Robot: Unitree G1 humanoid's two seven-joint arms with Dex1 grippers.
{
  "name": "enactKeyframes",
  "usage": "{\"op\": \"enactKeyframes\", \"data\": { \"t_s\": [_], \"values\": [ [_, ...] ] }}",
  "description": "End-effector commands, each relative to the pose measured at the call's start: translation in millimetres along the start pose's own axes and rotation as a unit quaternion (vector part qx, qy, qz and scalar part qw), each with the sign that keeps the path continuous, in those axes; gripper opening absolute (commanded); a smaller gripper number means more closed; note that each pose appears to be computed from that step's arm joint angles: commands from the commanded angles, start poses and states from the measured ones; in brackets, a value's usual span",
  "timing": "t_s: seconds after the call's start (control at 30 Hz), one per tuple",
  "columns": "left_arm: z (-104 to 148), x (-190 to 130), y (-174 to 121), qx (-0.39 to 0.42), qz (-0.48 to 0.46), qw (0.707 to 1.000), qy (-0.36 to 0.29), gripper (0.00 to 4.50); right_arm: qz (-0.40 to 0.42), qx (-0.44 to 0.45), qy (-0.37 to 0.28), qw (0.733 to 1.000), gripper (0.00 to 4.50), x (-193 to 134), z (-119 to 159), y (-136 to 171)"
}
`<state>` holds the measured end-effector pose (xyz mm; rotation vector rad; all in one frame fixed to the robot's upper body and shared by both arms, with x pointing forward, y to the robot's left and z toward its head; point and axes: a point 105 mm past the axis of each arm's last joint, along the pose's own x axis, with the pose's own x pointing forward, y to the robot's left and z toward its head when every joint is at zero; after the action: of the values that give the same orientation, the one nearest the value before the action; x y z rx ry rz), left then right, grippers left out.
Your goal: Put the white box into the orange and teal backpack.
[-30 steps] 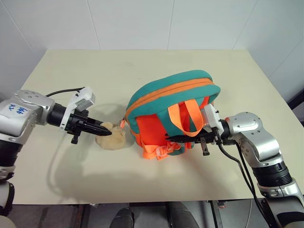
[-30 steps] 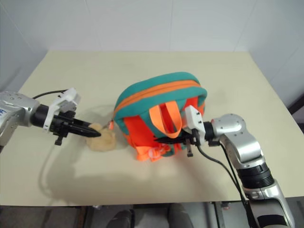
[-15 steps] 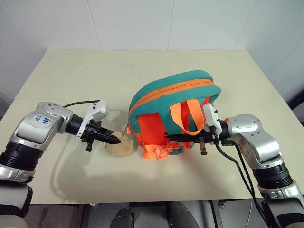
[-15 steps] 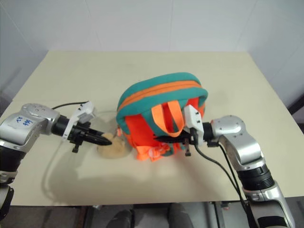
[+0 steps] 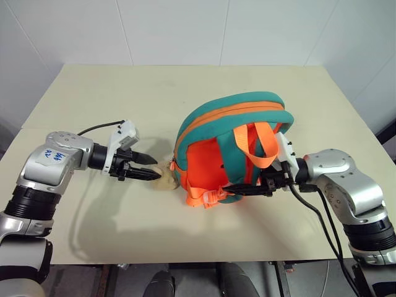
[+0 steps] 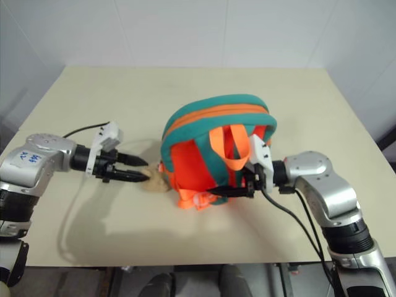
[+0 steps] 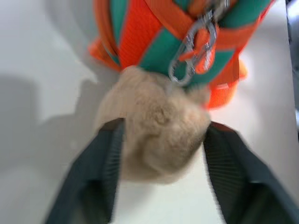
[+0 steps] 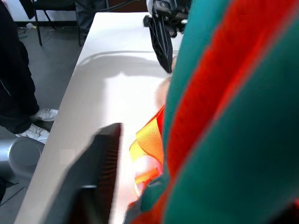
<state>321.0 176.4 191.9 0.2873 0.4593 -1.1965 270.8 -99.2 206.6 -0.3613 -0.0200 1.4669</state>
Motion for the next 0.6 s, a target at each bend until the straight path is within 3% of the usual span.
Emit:
{"op": "enactKeyframes", "data": {
  "t_s": [0.03, 0.07, 0.1, 0.6],
  "values": [
    [4, -15, 1, 0.005, 0.023, 0.999, -0.022, 4.12, -0.023, -0.009, -0.001, 1.000, 4.50, -13, 10, 3],
    [2, -17, 1, 0.001, 0.024, 0.999, -0.024, 4.43, -0.027, -0.007, 0.002, 1.000, 4.50, -16, 9, 3],
    [1, -19, 2, -0.002, 0.030, 0.999, -0.028, 4.47, -0.036, -0.004, 0.006, 0.999, 4.50, -19, 9, 2],
    [-15, -64, 14, -0.005, 0.089, 0.993, -0.082, 4.47, -0.142, 0.009, 0.137, 0.980, 4.50, -107, -2, -2]
  ]
}}
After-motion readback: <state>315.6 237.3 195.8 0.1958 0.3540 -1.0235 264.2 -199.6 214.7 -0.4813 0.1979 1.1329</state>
